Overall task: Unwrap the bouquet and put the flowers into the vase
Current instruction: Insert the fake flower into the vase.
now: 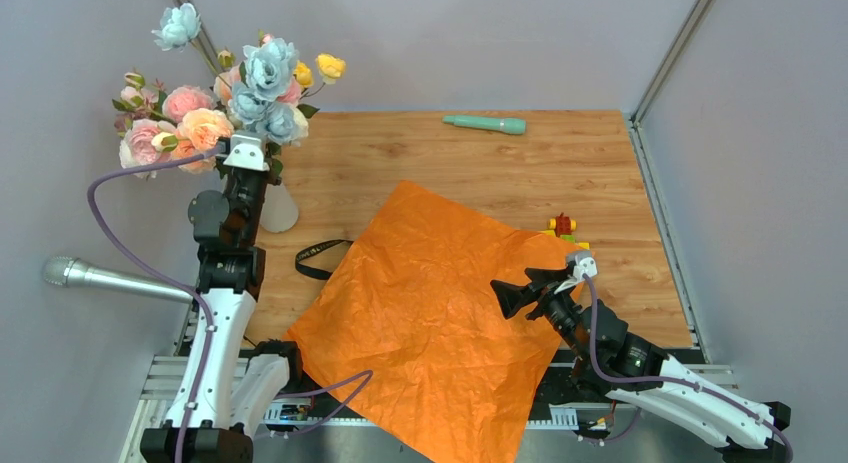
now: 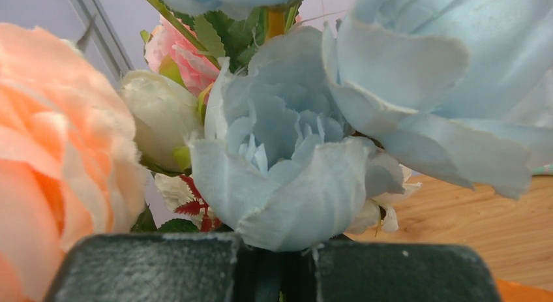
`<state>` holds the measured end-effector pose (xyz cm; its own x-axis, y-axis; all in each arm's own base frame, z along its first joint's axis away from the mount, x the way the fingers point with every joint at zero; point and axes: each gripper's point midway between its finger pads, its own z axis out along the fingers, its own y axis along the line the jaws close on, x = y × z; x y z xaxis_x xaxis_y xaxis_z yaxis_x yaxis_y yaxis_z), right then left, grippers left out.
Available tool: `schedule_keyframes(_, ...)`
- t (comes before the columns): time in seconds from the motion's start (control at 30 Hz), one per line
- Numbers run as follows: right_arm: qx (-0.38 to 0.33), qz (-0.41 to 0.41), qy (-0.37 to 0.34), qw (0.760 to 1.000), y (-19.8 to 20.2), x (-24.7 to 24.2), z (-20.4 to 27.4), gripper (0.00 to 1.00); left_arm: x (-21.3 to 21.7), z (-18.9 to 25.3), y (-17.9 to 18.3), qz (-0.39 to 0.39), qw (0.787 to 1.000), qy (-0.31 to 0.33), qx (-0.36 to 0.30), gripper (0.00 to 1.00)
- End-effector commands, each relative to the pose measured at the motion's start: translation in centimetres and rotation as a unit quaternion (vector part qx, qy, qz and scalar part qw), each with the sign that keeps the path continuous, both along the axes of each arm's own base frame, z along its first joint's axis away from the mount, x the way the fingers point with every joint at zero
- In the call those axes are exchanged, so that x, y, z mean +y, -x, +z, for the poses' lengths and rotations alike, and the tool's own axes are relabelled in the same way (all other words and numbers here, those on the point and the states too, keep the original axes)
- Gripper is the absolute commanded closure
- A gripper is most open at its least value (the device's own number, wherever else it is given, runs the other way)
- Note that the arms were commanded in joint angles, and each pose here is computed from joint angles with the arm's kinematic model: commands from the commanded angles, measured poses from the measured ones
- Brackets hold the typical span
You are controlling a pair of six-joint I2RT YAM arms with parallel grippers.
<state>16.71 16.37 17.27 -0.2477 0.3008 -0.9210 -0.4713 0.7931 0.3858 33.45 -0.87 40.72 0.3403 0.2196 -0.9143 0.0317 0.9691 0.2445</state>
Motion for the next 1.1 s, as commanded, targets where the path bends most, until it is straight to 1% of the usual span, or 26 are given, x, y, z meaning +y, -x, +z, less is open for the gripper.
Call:
schedule_keyframes(0.0,0.0,-0.004,-0.017,1.0,0.0,-0.3,0.9,0.0,1.0,-4.8,-0.8,0.019,0.997,0.028,0.07,1.0)
schedule_keyframes(0.2,0.005,-0.001,-0.019,1.0,0.1,-0.2,0.9,0.0,1.5,-6.2,-1.2,0.031,0.995,0.028,0.085,1.0)
schedule_keyframes(0.5,0.009,-0.001,-0.02,1.0,0.2,-0.1,0.7,0.0,3.0,-5.5,-1.6,0.067,0.993,0.043,0.083,1.0)
schedule_keyframes(0.67,0.012,-0.001,-0.021,1.0,0.2,-0.1,0.5,0.0,3.3,-6.6,-2.3,0.071,0.991,0.051,0.099,1.0)
schedule_keyframes(0.93,0.015,-0.002,-0.018,1.0,0.2,-0.2,0.3,0.0,3.4,-8.1,-2.3,0.069,0.989,0.067,0.113,0.93)
schedule_keyframes(1.07,0.015,-0.003,-0.016,1.0,0.2,-0.3,0.4,0.0,2.8,-7.5,-2.0,0.052,0.99,0.066,0.111,0.88)
